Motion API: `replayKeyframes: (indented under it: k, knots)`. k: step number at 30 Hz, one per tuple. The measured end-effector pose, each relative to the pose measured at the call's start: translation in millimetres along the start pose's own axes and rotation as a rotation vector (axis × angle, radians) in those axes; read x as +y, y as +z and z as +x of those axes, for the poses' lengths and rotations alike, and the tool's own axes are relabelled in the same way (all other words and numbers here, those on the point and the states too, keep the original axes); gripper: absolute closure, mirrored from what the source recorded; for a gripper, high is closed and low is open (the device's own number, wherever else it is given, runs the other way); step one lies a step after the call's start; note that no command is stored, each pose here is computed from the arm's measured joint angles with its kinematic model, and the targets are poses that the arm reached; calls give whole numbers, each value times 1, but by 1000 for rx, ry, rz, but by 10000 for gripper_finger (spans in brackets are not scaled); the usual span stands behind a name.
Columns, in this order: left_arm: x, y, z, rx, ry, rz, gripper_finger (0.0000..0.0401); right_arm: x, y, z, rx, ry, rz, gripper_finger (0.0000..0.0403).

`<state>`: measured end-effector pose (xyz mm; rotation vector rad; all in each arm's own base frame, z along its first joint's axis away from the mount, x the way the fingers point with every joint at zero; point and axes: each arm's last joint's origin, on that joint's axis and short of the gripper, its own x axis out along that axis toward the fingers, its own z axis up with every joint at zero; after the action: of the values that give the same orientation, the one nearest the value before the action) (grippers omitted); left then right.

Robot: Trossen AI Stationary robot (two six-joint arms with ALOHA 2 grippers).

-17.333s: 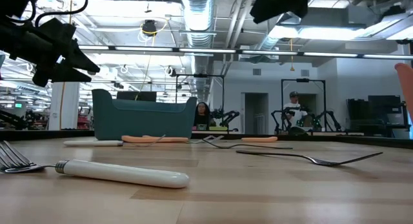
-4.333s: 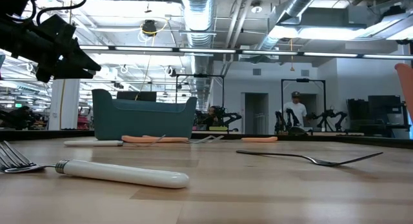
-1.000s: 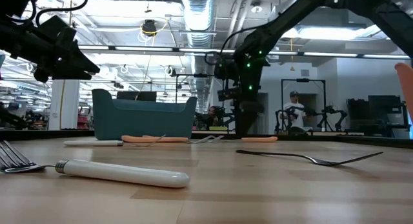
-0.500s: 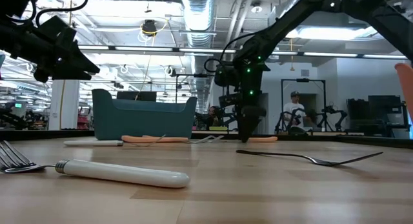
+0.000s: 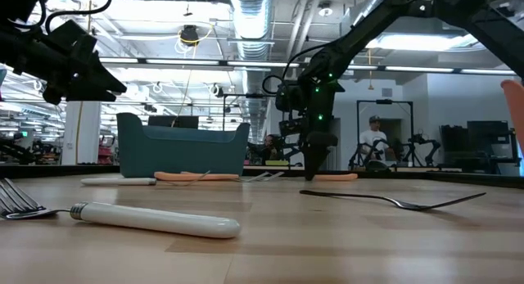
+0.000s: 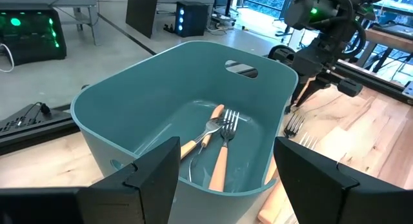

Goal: Sort silverware by color (type)
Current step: Put the orange fork into the blue bin

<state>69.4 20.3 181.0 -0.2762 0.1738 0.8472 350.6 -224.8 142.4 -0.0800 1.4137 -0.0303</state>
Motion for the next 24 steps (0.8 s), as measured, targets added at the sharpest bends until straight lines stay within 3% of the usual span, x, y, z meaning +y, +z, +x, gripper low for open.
replayKeyframes:
  k: [12, 24]
  knots:
    - [0, 0, 0, 0, 1, 0, 166, 10, -2, -13, 36, 21, 116, 345]
    - [0, 0, 0, 0, 0, -21, 166, 17, 0, -80, -115, -75, 189, 345]
